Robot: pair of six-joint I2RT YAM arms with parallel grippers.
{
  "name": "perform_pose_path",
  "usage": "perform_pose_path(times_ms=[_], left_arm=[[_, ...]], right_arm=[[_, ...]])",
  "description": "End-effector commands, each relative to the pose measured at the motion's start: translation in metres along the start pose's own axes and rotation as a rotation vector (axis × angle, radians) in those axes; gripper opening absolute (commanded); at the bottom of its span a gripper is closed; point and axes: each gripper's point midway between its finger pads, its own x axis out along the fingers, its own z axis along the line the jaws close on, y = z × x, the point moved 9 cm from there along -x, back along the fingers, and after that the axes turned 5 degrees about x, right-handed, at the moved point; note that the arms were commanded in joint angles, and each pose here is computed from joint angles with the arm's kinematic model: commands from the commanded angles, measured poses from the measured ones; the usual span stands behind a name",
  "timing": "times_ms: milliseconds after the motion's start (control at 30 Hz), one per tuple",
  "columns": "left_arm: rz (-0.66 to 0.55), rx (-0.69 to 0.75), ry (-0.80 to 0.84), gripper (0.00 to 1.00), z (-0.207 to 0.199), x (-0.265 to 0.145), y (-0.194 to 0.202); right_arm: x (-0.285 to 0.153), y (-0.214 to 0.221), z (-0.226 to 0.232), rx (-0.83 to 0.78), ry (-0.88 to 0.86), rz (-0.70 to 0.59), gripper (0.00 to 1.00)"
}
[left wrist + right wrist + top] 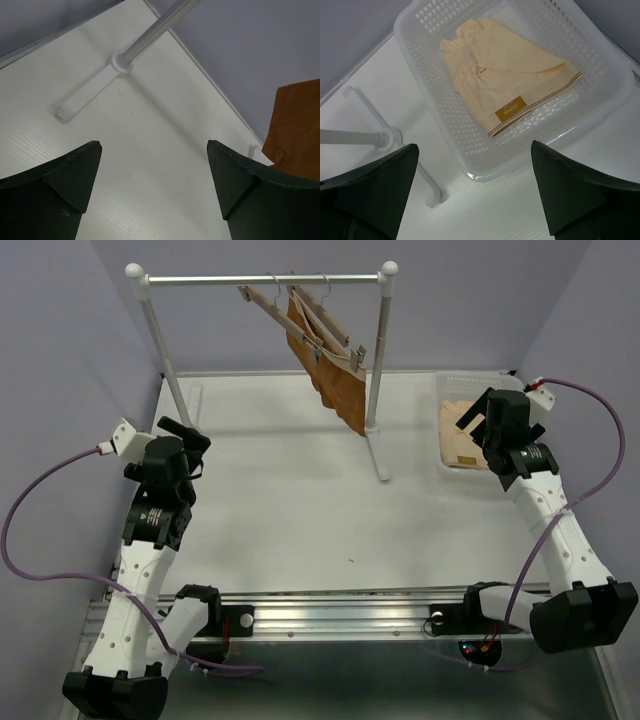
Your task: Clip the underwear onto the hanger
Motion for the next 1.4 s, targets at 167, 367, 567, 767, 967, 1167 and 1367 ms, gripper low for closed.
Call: perform_pose_path(times_ms=[167, 367, 567, 767, 967, 1167, 1367], left_arm=[[-0.008, -0.002, -0.009, 0.99, 0.001, -0.004, -0.005], [0.001, -0.008, 0.011, 0.99, -0.005, 0.002, -0.002], [0.032, -0.002, 0.010, 0.99, -0.010, 0.012, 0.005], [0.016, 0.010, -0.009, 0.99, -0.011, 0.015, 0.002], [0.004, 0.013, -0.033, 0.99, -0.008, 0.016, 0.002], [-0.011, 0.013, -0.070, 0.99, -0.004, 0.018, 0.002], [-0.012, -0.007, -0.084, 0.99, -0.001, 0.016, 0.004]], right_arm=[[-0.010, -0.008, -0.003, -0.031, -0.036, -0.041, 1.00], [-0.001, -0.013, 0.003, -0.046, -0.008, -0.055, 1.00], [0.025, -0.020, 0.026, -0.071, 0.023, -0.049, 1.00], [0.074, -0.022, 0.033, -0.119, 0.111, -0.002, 1.00], [0.145, -0.004, 0.032, -0.180, 0.125, 0.150, 1.00], [0.186, 0.030, 0.035, -0.234, 0.112, 0.266, 1.00], [0.226, 0.057, 0.029, -0.229, 0.160, 0.293, 1.00]])
